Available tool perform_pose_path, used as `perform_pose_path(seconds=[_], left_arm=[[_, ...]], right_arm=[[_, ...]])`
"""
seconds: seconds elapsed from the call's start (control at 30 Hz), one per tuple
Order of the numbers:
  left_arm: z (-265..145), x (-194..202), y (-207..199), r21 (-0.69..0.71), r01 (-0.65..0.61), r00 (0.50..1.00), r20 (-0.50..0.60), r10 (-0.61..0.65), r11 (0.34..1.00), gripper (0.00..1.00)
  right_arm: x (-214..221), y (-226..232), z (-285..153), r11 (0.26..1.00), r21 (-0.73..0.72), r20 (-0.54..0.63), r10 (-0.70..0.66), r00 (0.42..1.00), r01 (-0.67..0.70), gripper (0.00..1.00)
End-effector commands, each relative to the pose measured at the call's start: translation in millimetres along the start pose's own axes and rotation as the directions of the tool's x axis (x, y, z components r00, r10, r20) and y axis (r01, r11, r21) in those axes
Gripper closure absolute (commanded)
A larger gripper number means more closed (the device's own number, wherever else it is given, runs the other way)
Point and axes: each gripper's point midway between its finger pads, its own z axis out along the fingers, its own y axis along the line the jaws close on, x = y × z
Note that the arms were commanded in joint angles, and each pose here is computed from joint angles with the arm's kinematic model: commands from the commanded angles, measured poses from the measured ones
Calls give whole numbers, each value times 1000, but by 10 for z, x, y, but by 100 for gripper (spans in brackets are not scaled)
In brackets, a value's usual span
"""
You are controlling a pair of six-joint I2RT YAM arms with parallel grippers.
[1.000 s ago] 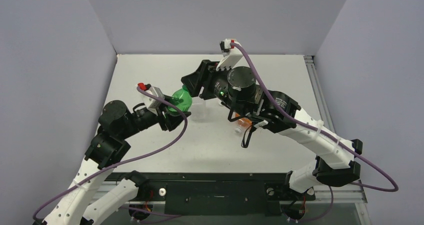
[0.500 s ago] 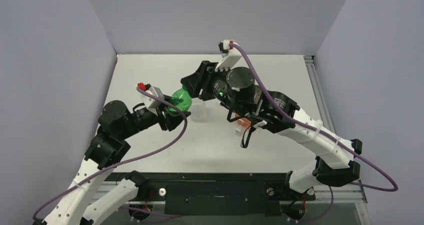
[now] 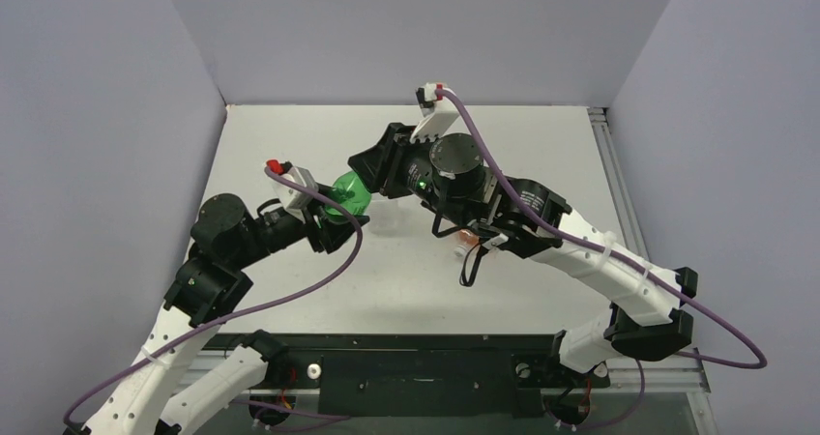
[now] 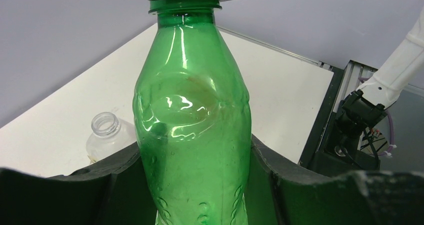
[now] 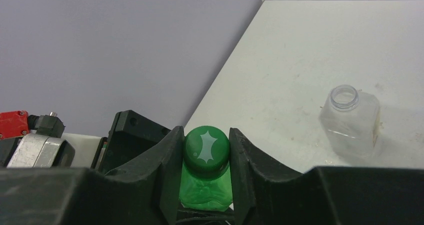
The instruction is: Unscrew the bottle caps
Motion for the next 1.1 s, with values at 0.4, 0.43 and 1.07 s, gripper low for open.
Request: perform_pose_path(seconds=[0.4, 0.43, 1.07], left_arm=[[44, -189, -84, 45, 47, 997, 58, -49, 998, 100], [46, -194, -133, 72, 53, 997, 59, -57, 996, 100], [-207, -553, -968, 516, 265, 942, 41, -333, 815, 100]], right_arm=[[50, 231, -133, 969, -219, -39, -130, 991, 118, 100], [100, 293, -187, 954, -272, -65, -148, 987, 125, 100], [272, 431, -836, 742, -646, -114, -324, 939, 177, 100]])
